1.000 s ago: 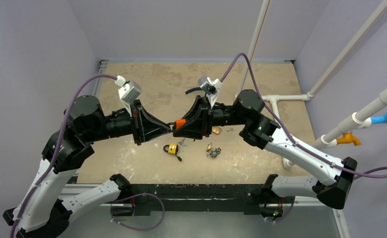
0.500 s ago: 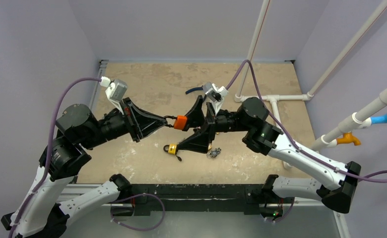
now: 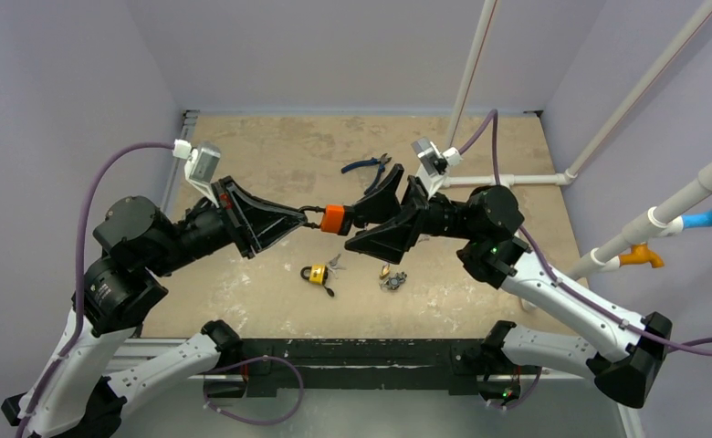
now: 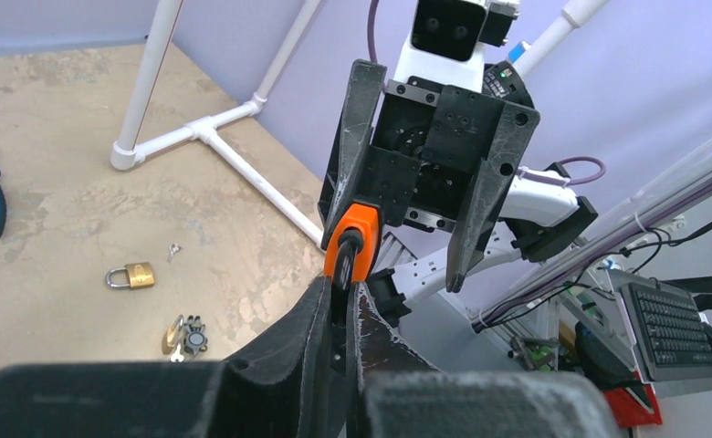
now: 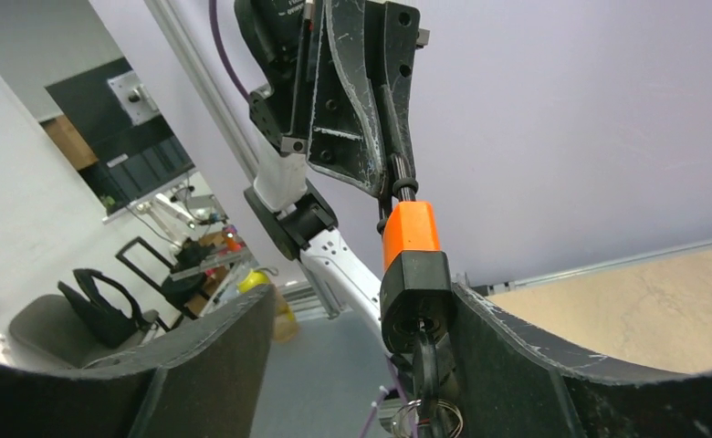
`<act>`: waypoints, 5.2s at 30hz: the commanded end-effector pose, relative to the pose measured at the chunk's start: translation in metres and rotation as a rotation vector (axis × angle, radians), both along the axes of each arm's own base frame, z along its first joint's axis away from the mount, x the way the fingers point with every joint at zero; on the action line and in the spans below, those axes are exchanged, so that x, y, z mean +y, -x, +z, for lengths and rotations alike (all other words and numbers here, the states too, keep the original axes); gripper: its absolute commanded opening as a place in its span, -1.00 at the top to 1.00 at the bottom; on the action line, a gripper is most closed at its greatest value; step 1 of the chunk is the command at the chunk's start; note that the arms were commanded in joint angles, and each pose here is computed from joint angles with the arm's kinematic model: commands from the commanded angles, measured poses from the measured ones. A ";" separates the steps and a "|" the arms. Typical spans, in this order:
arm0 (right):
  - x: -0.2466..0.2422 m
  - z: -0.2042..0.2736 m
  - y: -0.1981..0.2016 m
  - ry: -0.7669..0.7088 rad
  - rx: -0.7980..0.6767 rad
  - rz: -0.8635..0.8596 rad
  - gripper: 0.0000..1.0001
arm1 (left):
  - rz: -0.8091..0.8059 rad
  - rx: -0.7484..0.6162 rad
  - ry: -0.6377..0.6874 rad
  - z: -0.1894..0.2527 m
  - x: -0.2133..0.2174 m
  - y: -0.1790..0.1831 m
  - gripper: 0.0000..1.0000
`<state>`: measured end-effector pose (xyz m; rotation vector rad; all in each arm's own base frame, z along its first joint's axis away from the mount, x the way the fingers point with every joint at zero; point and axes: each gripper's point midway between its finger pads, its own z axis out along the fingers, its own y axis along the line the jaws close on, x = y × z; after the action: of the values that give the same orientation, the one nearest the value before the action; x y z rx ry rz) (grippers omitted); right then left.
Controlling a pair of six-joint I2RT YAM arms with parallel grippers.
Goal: Lock with the key
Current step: Lock the lock.
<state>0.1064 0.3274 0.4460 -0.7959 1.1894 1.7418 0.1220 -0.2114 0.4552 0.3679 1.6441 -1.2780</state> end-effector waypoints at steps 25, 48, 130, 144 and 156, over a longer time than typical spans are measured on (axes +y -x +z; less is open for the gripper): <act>0.002 0.025 -0.001 -0.017 -0.031 0.005 1.00 | -0.074 -0.027 -0.036 0.002 -0.002 0.013 0.99; -0.001 0.024 0.017 0.030 -0.086 0.095 1.00 | -0.191 -0.030 -0.145 -0.027 -0.010 0.025 1.00; 0.034 0.035 -0.006 0.053 -0.073 0.053 1.00 | -0.320 0.074 -0.183 -0.059 -0.048 0.026 1.00; 0.034 0.035 -0.007 0.057 -0.076 0.045 1.00 | -0.281 0.073 -0.208 -0.061 -0.046 0.022 1.00; 0.030 0.023 -0.003 0.083 -0.069 0.050 1.00 | -0.143 0.028 -0.212 -0.048 -0.025 0.011 0.75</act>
<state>0.1064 0.3549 0.4330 -1.0071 1.3619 1.7455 0.0999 -0.2255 0.4266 0.5986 1.7336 -1.2572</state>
